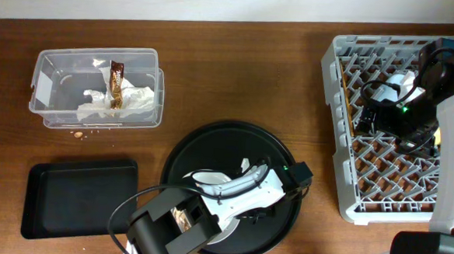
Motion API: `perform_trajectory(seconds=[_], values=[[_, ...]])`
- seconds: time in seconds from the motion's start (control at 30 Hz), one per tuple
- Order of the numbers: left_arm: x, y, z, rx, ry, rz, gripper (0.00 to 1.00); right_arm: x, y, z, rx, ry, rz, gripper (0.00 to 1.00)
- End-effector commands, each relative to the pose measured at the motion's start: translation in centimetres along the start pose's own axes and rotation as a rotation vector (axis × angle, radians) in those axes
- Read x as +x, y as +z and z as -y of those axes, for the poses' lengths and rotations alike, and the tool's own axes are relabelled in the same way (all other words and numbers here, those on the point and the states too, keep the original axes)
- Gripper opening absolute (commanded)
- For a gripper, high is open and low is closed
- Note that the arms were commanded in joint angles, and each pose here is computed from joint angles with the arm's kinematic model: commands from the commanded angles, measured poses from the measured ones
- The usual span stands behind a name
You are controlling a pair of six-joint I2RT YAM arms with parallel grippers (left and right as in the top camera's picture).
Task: Sort waste into correct bins and load items into the dishwasher rack
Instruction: 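Lift the white plate with the left gripper toward the small black tray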
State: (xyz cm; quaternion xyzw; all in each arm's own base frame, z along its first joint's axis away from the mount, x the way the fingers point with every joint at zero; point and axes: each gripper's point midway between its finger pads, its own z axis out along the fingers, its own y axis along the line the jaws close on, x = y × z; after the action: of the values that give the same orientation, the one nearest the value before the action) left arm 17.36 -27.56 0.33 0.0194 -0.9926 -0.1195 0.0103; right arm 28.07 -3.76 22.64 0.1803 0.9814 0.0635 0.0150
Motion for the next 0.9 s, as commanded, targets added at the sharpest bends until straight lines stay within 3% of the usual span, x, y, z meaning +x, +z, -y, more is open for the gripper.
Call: perform_trajectory(seconds=[0.0,0.1,0.5,0.87], values=[[-0.2,0.7,-0.1,-0.035,-0.003,0.002,0.07,0.2,-0.5,0.3,0.006,0.008,0.020,0.99],[-0.2,0.7,-0.2,-0.039,-0.002,0.001,0.01,0.2,-0.5,0.3,0.006,0.008,0.020,0.99],[-1.1,-2.6,-1.3,-0.094,0.000,0.027,0.01,0.2,-0.5,0.3,0.006,0.008,0.020,0.99],[-5.5,-6.2,-7.3,-0.192,-0.117,0.053,0.01,0.2,-0.5,0.3,0.006,0.008,0.020,0.98]])
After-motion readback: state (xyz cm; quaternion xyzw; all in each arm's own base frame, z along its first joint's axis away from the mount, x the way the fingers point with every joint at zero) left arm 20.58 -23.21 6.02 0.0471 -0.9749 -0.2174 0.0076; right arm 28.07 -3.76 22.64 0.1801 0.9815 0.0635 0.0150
